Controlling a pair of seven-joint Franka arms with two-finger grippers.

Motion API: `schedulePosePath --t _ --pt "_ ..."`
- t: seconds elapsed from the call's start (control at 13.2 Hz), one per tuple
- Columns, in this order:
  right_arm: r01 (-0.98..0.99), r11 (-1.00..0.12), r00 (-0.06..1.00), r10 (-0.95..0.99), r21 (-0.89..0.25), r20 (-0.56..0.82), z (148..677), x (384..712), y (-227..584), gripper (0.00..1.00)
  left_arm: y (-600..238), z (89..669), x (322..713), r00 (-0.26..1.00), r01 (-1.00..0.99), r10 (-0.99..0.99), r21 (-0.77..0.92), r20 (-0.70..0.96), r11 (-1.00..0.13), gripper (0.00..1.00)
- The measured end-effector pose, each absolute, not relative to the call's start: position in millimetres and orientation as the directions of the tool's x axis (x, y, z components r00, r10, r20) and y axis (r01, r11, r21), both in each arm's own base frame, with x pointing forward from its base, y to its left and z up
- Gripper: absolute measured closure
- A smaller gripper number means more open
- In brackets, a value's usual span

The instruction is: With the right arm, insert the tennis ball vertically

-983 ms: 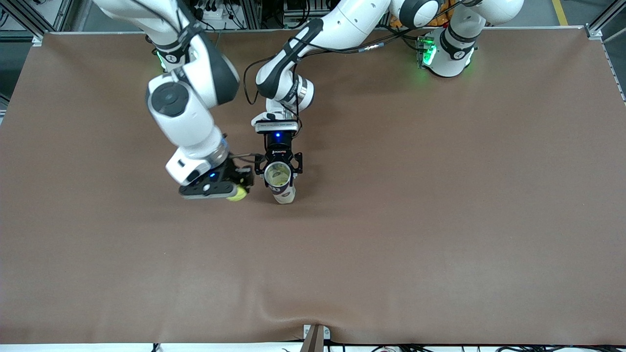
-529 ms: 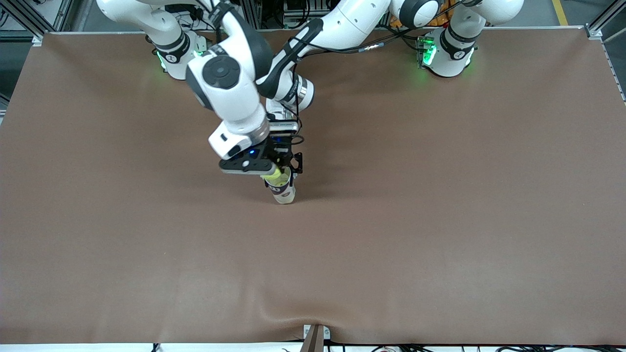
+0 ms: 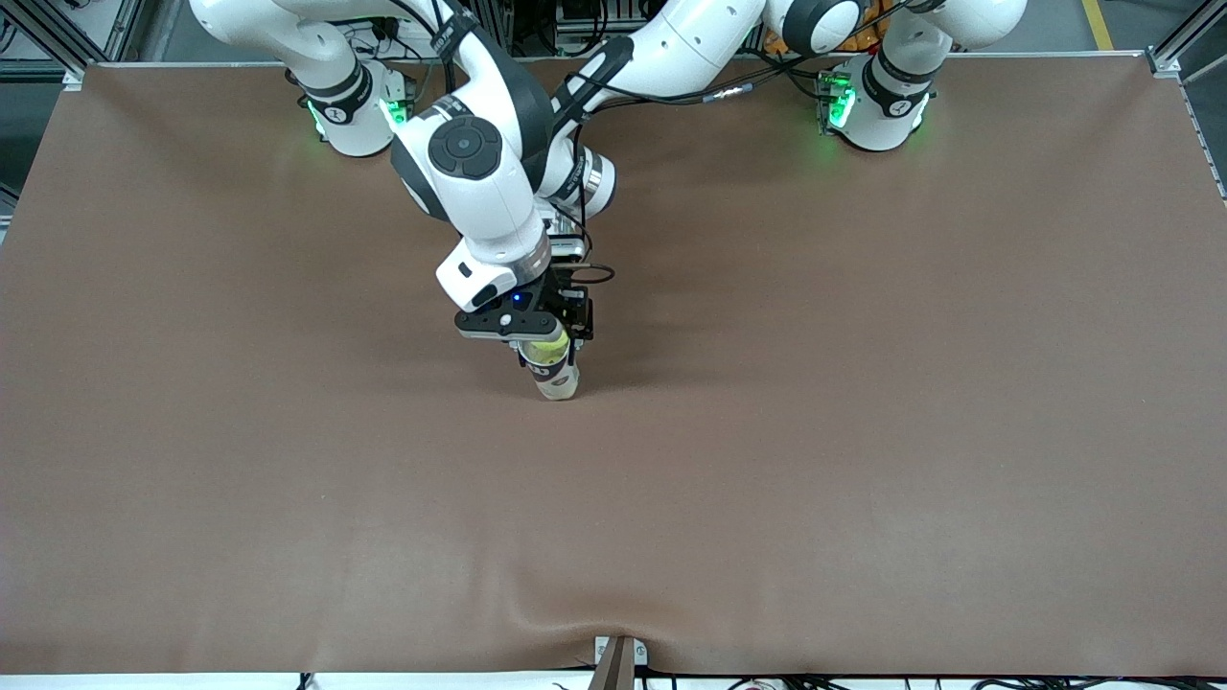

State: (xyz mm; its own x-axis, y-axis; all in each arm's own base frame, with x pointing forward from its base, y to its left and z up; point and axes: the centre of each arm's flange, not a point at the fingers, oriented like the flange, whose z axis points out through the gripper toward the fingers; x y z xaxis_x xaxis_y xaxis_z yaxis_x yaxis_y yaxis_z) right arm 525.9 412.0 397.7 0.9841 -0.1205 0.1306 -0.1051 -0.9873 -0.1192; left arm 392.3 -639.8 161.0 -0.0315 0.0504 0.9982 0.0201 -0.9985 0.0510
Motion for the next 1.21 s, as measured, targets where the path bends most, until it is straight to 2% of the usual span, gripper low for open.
schedulePosePath --t 0.45,0.53,0.6,0.68,0.83,1.21 --pt "-0.118 -0.986 0.983 -0.132 -0.114 0.13 387.7 533.1 406.9 0.32 -639.9 161.1 392.3 -0.032 0.02 0.051 0.051 0.998 -0.998 0.23" --pt "-0.119 -0.986 0.982 -0.134 -0.114 0.13 387.6 533.8 406.1 0.26 -639.9 161.1 392.3 -0.032 0.02 0.051 0.051 0.998 -0.998 0.23" --pt "-0.12 -0.986 0.982 -0.135 -0.114 0.132 388.2 534.6 405.6 0.26 -639.9 161.1 392.3 -0.032 0.02 0.051 0.051 0.998 -0.998 0.23" --pt "-0.122 -0.986 0.981 -0.138 -0.117 0.135 390.0 536.1 404.9 0.21 -639.9 161.1 392.3 -0.032 0.02 0.051 0.051 0.998 -0.998 0.23" --pt "-0.131 -0.983 0.978 -0.15 -0.128 0.148 398.8 543.6 400.9 0.01 -639.9 161.2 392.3 -0.032 0.02 0.051 0.051 0.998 -0.998 0.23" --pt "-0.124 -0.984 0.977 -0.144 -0.127 0.158 411.5 558.3 387.1 0.0 -639.9 161.2 392.3 -0.032 0.02 0.051 0.051 0.998 -0.998 0.21"
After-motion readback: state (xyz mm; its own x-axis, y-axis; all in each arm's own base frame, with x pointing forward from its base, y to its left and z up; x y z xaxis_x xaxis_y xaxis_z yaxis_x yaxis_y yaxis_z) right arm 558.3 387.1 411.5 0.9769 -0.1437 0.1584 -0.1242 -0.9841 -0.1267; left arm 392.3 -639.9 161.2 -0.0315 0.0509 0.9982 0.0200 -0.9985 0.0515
